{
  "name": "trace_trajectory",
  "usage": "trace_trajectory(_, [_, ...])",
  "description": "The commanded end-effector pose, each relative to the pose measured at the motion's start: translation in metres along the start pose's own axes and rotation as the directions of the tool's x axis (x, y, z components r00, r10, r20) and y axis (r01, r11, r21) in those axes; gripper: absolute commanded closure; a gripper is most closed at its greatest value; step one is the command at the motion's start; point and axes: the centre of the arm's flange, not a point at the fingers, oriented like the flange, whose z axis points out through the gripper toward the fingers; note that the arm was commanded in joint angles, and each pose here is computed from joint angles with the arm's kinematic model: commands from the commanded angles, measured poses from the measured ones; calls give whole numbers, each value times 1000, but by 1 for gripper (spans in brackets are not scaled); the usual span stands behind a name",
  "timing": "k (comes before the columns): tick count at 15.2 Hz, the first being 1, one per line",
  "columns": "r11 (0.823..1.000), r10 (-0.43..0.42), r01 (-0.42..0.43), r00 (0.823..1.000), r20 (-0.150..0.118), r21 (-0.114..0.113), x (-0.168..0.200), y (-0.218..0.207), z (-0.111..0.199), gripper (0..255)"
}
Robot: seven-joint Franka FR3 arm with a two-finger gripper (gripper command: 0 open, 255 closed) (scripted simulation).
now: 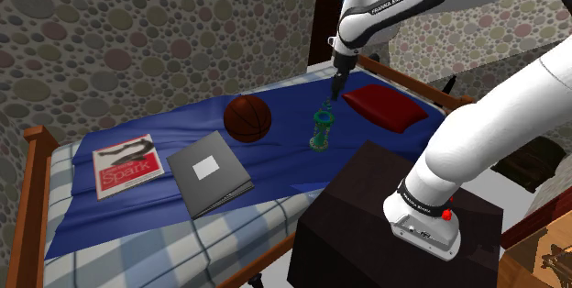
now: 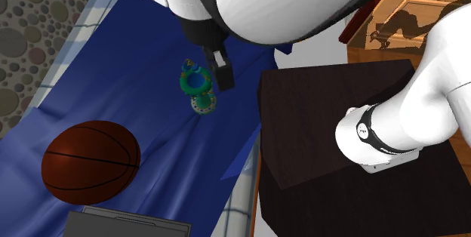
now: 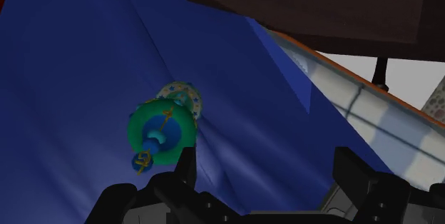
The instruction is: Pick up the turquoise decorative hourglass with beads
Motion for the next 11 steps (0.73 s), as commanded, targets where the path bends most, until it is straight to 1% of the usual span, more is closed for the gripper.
trace_trajectory(1, [1000,-9,9,1000,1,-7,7,21,20,0])
trace_trajectory(9, [999,-42,42,999,6,-26,33,96,86,0])
trace_trajectory(11, [999,-45,45,999,7,-27,36,103,98,0])
